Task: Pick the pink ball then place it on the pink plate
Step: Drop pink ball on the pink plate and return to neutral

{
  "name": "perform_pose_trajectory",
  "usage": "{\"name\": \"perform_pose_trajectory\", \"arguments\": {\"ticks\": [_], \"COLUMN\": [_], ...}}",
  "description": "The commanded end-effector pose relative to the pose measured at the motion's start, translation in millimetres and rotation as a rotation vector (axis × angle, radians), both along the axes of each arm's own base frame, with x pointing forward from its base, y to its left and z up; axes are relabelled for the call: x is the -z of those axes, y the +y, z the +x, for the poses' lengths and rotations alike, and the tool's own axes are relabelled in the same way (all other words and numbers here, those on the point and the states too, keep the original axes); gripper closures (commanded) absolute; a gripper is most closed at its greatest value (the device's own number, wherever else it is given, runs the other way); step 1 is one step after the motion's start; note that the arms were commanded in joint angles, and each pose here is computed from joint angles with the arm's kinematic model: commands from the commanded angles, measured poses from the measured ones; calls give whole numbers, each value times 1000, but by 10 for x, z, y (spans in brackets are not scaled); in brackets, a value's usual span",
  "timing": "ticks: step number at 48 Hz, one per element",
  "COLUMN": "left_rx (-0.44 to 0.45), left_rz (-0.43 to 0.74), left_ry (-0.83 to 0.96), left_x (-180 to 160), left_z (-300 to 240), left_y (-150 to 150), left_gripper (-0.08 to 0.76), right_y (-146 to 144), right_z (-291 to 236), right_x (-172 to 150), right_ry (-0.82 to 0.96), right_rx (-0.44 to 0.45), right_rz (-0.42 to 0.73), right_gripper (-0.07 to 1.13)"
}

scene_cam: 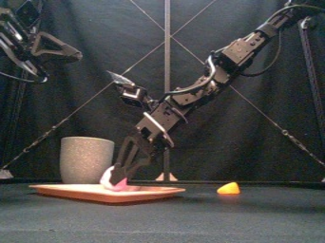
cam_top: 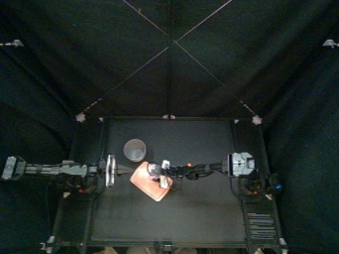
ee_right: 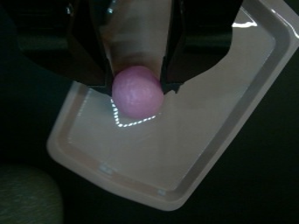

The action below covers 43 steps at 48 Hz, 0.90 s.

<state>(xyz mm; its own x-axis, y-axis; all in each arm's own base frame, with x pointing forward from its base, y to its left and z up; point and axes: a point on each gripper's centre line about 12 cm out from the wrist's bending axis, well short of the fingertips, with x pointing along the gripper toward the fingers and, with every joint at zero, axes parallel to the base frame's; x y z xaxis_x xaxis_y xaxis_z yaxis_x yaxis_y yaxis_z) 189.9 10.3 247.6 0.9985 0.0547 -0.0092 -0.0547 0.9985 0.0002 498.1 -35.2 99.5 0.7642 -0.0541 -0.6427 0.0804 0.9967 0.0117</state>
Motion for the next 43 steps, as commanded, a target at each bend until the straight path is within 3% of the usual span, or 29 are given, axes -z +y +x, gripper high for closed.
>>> {"name": "perform_pose_trajectory", "arguments": {"ticks": [1, 12, 24, 43], "left_rx": [-2, -2, -1, -2], "left_rz": [5, 5, 1, -3], "left_ry": [-12, -3, 3, 18], "left_x": [-46, -9, 16, 77], "left_z": [18, 8, 2, -14], "left_y": [5, 5, 2, 2], "left_gripper": [622, 622, 622, 622], "right_y": [38, 14, -104, -250], "right_z": [129, 138, -52, -837], "right_x": [-161, -191, -411, -1003], "right_ry": [-45, -36, -87, -383], "right_rx": [-6, 10, 34, 90], "right_rz": [1, 16, 8, -26], "right_gripper": [274, 30, 26, 26]}}
